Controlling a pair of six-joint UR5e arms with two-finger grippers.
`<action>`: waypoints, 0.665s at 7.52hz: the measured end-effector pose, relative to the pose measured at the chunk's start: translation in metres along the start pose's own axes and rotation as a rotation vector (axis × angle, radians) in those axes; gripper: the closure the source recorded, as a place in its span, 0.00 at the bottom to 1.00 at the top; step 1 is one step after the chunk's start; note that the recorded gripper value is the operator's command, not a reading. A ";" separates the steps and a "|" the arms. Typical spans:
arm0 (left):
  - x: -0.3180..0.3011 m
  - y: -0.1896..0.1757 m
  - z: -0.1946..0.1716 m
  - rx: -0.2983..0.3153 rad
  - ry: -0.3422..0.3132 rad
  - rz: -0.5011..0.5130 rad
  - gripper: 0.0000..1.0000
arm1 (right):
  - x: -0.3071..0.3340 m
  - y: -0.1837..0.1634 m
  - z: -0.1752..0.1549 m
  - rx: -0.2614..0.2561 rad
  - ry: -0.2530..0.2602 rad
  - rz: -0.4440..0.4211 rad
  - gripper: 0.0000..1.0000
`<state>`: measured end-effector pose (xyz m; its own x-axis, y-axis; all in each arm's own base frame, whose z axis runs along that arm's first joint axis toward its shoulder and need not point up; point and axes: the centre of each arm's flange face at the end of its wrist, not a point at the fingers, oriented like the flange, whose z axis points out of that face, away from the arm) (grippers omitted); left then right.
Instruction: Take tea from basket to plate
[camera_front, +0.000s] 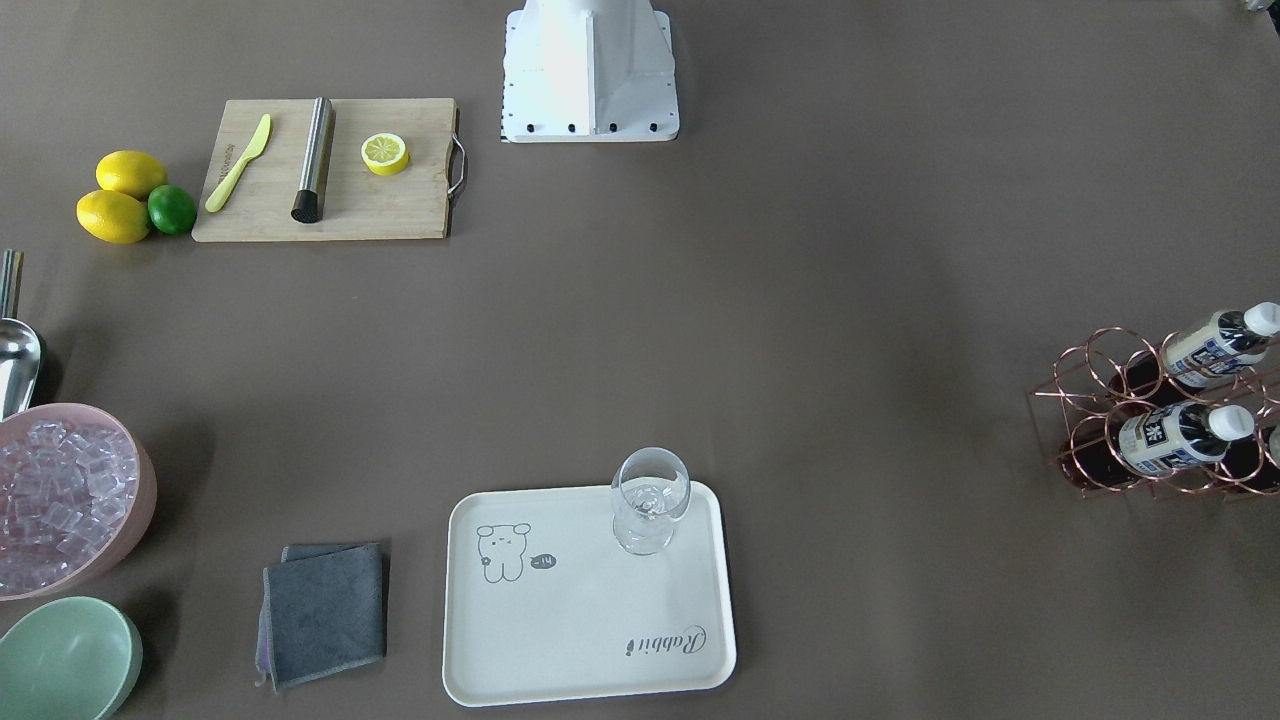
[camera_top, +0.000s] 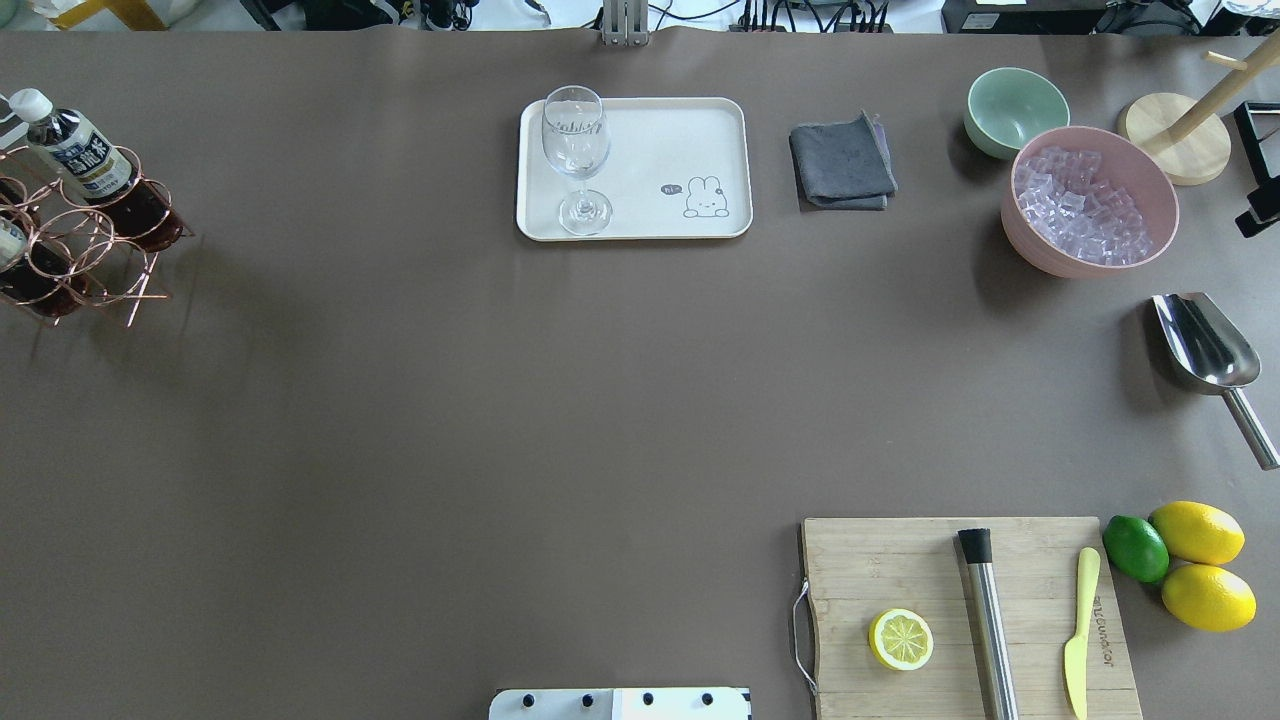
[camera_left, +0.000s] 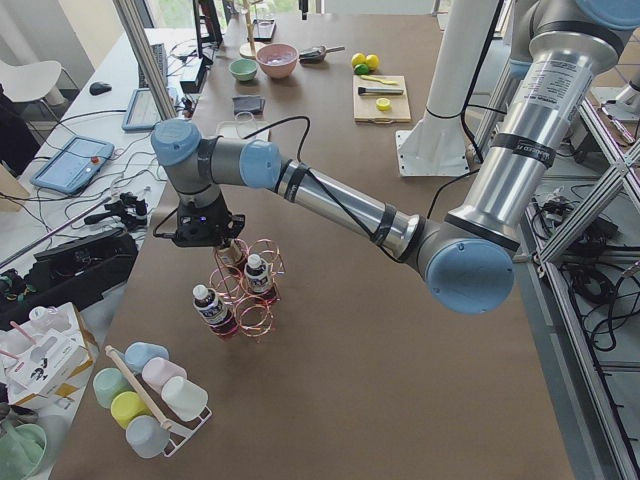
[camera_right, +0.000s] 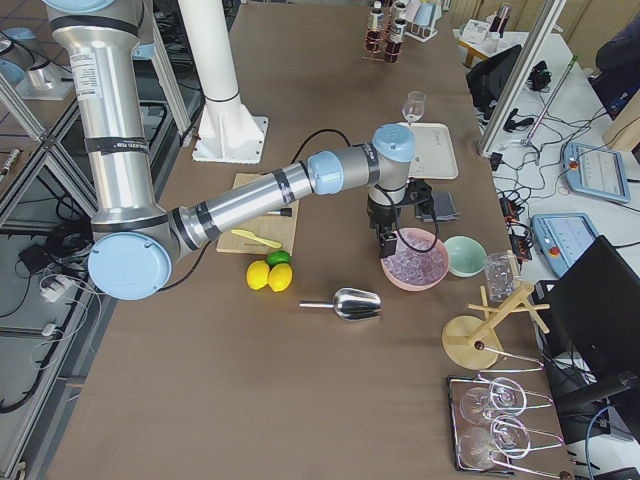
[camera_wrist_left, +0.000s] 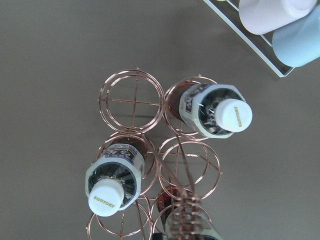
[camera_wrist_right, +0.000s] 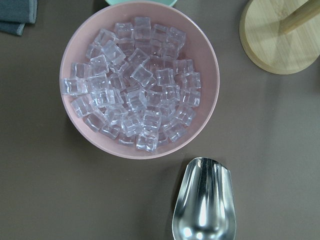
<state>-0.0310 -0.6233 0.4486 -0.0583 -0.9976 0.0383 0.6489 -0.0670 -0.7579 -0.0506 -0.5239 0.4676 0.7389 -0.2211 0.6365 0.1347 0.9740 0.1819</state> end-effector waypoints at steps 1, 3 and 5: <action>0.000 0.021 -0.029 0.002 -0.006 -0.035 1.00 | 0.000 0.000 0.000 0.000 0.000 0.000 0.00; -0.020 0.088 -0.076 -0.003 0.017 -0.115 1.00 | 0.001 0.000 0.001 -0.001 0.002 0.000 0.00; -0.057 0.183 -0.093 -0.036 0.046 -0.144 1.00 | 0.001 0.000 0.001 -0.001 0.003 0.000 0.00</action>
<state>0.0208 -0.5769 0.2474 -0.1843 -0.9757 0.1188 0.6040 -0.2078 -0.7694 -0.0505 -0.5245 0.4694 0.7410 -0.2209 0.6342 0.1357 0.9741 0.1808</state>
